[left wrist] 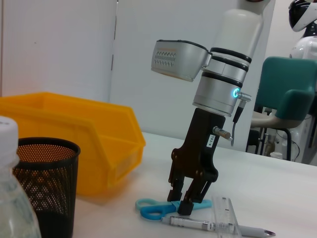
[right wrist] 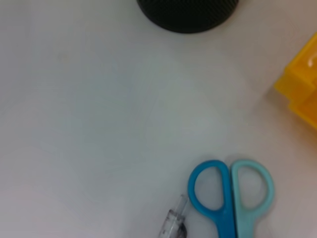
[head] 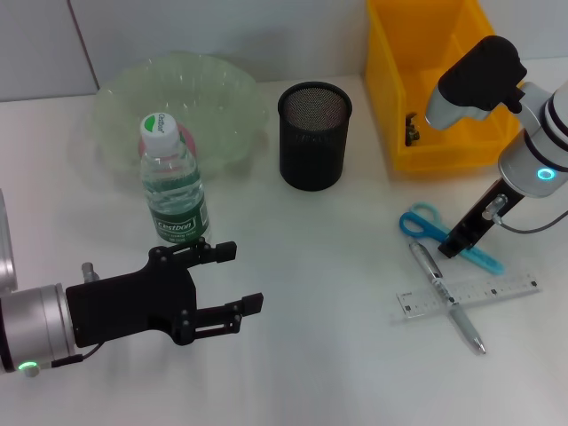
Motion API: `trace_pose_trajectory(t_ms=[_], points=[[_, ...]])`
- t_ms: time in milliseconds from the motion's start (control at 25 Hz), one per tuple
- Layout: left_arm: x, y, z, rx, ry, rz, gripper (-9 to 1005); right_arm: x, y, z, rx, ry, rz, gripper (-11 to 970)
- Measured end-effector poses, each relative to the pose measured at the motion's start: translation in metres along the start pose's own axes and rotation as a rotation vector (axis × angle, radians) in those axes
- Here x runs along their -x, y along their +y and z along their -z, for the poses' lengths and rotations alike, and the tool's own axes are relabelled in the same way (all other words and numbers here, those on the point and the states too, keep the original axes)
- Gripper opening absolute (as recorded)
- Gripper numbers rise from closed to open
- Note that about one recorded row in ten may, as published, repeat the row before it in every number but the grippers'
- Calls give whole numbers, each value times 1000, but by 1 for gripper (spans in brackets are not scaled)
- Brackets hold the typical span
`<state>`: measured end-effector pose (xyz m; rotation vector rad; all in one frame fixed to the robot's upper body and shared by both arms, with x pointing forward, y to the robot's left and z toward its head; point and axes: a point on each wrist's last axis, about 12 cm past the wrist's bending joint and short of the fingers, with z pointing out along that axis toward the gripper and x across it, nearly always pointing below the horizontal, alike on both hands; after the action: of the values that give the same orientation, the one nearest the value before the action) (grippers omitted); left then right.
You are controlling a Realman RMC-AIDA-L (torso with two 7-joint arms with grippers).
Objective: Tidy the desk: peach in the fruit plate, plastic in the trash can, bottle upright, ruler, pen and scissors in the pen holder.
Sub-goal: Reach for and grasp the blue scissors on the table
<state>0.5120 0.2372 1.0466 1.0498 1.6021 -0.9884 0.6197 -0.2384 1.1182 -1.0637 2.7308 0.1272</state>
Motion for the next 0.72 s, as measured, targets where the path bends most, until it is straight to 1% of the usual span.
trace_pose_trajectory(t_ms=[280, 360, 720], points=[[0, 0, 0, 1, 0, 1, 793, 0, 0, -1, 0, 1, 0, 364], [0, 0, 0, 2, -1, 1, 793, 0, 0, 0, 0, 1, 0, 318], [0, 0, 0, 5, -5, 4, 793, 1, 1, 3, 8, -3, 22, 240]])
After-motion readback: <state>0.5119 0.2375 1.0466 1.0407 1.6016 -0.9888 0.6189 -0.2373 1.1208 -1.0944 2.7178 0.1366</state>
